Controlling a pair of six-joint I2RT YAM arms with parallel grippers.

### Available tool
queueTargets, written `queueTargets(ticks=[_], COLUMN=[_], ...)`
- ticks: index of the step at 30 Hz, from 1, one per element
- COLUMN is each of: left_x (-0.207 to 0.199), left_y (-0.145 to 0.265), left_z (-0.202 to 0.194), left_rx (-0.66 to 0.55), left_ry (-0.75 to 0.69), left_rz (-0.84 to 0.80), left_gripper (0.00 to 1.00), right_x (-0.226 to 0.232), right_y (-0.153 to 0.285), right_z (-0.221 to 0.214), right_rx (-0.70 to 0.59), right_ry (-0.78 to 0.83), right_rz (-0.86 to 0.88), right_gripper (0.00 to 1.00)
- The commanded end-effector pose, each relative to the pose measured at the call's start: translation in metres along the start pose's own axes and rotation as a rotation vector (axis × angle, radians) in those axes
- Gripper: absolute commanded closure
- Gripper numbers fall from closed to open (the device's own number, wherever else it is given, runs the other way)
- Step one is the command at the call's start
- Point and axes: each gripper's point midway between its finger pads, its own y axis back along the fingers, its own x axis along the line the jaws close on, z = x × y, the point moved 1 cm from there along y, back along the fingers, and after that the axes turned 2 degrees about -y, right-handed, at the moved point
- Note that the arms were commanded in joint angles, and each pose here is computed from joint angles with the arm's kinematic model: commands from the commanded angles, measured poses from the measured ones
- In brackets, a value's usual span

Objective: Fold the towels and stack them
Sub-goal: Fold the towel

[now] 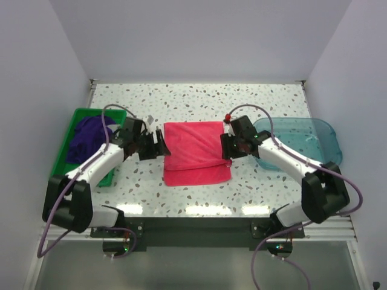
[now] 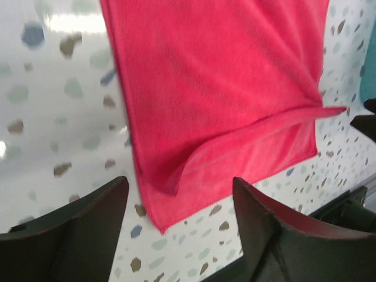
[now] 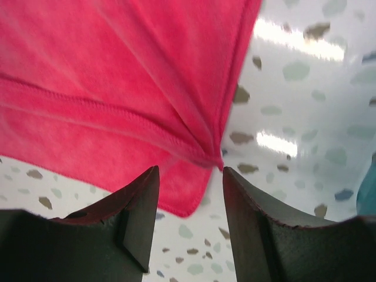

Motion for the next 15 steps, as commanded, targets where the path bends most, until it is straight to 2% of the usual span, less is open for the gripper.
queueTargets(ticks=[1, 3, 5, 9, 15], left_x=[-0.024, -0.033, -0.033, -0.036, -0.028], left_y=[-0.006, -0.009, -0.024, -0.052, -0.077], left_z=[0.075, 0.095, 0.097, 0.087, 0.037], left_rx=[-0.162, -0.194, -0.165, -0.077, 0.055], left_ry=[-0.090, -0.128, -0.144, -0.162, -0.182], left_rz=[-0.010, -0.017, -0.017, -0.031, -0.001], left_gripper=[0.27, 0.34, 0.44, 0.47, 0.47], right_x=[0.020, 0.028, 0.032, 0.042, 0.042], right_y=[-0.006, -0.020, -0.029, -0.051, -0.064], right_z=[0.047, 0.054, 0.056, 0.053, 0.025], right_rx=[-0.101, -0.087, -0.069, -0.011, 0.066], right_ry=[0.069, 0.099, 0.118, 0.139, 0.151], right_rz=[0.012, -0.004, -0.012, -0.026, -0.041], right_gripper=[0.50, 0.53, 0.55, 0.58, 0.59])
